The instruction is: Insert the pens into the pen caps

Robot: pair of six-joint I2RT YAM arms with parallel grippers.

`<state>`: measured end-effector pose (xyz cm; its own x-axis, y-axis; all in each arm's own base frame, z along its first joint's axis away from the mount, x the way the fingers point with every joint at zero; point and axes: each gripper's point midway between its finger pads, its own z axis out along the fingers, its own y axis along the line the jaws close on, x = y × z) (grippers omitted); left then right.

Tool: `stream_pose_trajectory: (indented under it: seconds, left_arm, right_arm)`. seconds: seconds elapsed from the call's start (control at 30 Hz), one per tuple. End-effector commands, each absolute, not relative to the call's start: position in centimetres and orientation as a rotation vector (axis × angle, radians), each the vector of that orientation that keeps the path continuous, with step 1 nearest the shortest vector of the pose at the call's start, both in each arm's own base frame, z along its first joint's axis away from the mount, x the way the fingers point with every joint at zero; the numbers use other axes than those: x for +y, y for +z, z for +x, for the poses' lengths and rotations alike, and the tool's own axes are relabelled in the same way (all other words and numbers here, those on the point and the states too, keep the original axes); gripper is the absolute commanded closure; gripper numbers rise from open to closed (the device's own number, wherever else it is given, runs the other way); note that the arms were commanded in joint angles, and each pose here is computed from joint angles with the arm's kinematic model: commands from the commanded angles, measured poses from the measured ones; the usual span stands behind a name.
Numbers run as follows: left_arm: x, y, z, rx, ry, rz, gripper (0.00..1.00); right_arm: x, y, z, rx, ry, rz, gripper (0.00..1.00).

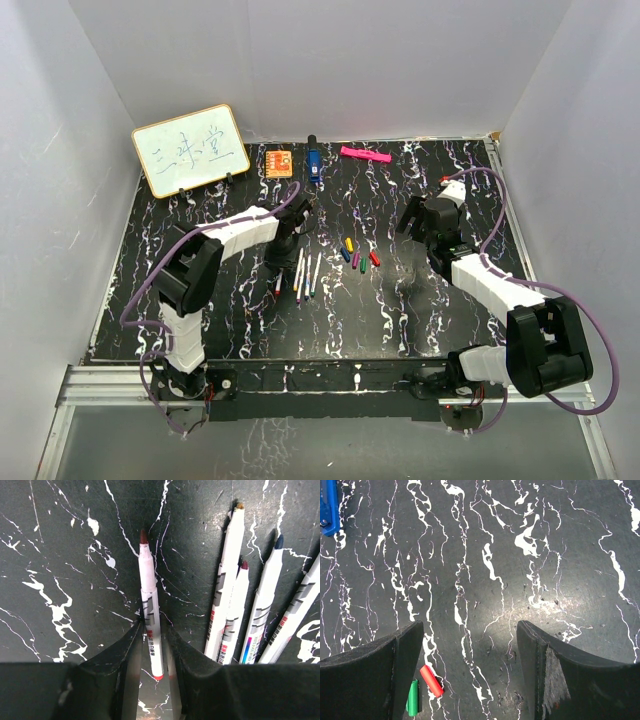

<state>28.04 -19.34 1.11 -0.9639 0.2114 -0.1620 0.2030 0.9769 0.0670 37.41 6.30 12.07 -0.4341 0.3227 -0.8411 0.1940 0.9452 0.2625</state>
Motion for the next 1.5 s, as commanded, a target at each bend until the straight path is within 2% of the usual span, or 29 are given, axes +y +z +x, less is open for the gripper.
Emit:
stream_pose_trajectory:
  seconds: [0.0, 0.23, 0.3, 0.4, 0.57, 0.7, 1.2, 1.47]
  left_arm:
    - [-17.1, -2.9, 22.9, 3.175, 0.168, 0.359, 0.79]
    - [-17.3, -3.9, 20.8, 3.274, 0.034, 0.358, 0.85]
    - [-17.1, -4.3, 20.1, 3.297, 0.019, 0.367, 0.88]
    - [-16.8, -4.9, 19.0, 3.323, -0.012, 0.387, 1.0]
    - [-16.4, -5.3, 18.4, 3.312, -0.032, 0.448, 1.0]
    - [-16.1, -4.3, 19.7, 3.238, 0.001, 0.461, 1.0]
    - [-17.9, 4.4, 22.9, 3.086, -0.077, 0.452, 1.0]
    - [-19.6, 8.6, 23.9, 2.987, -0.226, 0.453, 1.0]
  right_arm:
    - [6.1, 13.7, 38.4, 1.97, 0.147, 0.377, 0.26]
    - [5.7, 14.1, 38.4, 1.968, 0.124, 0.391, 0.25]
    - [5.8, 14.1, 38.4, 1.974, 0.126, 0.389, 0.25]
    - [5.9, 13.8, 38.4, 1.988, 0.128, 0.387, 0.25]
    - [6.7, 12.4, 38.6, 2.052, 0.153, 0.36, 0.25]
    - [8.4, 10.8, 38.4, 2.128, 0.224, 0.291, 0.25]
    - [14.2, 8.2, 36.7, 2.258, 0.246, 0.035, 0.4]
    - [14.6, 6.9, 35.7, 2.323, 0.238, 0.013, 0.41]
